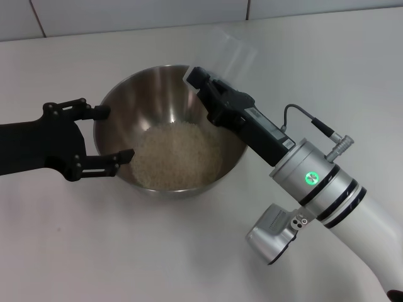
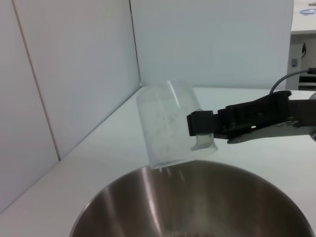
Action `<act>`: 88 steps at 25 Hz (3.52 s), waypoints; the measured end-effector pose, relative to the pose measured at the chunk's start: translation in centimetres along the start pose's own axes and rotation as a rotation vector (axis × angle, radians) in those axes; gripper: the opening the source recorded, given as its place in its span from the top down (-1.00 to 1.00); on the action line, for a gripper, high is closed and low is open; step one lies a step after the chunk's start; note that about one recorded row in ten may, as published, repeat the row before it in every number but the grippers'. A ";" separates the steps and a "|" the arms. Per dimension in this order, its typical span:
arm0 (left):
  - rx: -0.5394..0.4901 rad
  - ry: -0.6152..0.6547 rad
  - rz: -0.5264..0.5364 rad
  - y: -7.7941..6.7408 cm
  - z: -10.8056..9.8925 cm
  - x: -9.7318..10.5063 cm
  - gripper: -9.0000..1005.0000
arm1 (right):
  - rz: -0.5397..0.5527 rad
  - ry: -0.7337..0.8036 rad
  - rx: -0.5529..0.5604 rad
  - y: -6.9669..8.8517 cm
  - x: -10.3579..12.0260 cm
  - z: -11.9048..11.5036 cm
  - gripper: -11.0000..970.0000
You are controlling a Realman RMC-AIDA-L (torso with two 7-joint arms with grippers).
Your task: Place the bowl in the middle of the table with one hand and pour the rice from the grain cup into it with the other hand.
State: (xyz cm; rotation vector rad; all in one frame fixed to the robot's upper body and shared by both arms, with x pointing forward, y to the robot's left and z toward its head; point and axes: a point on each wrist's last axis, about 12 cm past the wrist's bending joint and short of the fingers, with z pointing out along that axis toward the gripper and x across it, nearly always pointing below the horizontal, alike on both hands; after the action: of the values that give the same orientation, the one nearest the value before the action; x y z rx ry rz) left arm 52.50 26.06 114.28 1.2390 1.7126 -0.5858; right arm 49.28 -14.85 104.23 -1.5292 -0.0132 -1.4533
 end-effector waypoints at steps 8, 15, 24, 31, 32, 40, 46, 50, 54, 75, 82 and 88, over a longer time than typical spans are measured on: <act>0.004 0.017 0.001 0.1 0.3 -0.1 -0.69 | 0.724 0.219 0.008 -2.4 0.9 0.6 0.96; 0.003 0.018 0.001 0.1 0.3 0.0 -0.69 | 1.444 0.383 0.066 -1.3 2.1 -0.4 0.94; -0.001 0.015 0.002 0.1 0.3 0.0 -0.69 | 2.191 0.610 0.134 7.5 6.1 -4.3 0.86; -0.002 0.014 -0.001 0.1 0.4 0.1 -0.69 | 2.270 0.631 -0.138 10.4 6.0 -3.2 0.79; -0.002 0.014 -0.001 0.1 0.4 0.1 -0.69 | 2.267 0.612 -0.173 10.4 5.8 -2.9 0.78; -0.001 0.016 -0.003 0.1 0.4 0.2 -0.69 | 2.264 0.571 -0.312 10.4 4.6 -1.8 0.71; 0.001 0.016 -0.007 0.1 0.5 0.3 -0.69 | 2.271 0.593 -0.343 10.5 4.1 -2.3 0.65; 0.003 0.016 -0.008 0.1 0.6 0.3 -0.69 | 2.285 0.621 -0.350 10.5 3.5 -3.4 0.61; 0.003 0.016 -0.008 0.1 0.6 0.3 -0.69 | 2.311 0.646 -0.348 10.2 2.8 -4.6 0.49; 0.003 0.018 -0.008 0.1 0.5 0.3 -0.69 | 2.504 -0.064 0.141 7.6 14.6 -8.6 -0.69; 0.003 0.018 -0.009 0.1 0.5 0.4 -0.69 | 2.302 -0.298 -0.523 7.6 16.5 -3.5 -0.69; 0.006 0.020 -0.014 0.1 0.6 0.5 -0.69 | 2.237 -0.331 -0.731 6.8 17.6 -1.9 -0.69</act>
State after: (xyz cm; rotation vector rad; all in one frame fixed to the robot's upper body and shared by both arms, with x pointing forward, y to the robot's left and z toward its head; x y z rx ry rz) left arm 52.75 25.85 113.59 1.2418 1.7386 -0.5892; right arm 56.93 -29.80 113.03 -1.0959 1.5677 0.6862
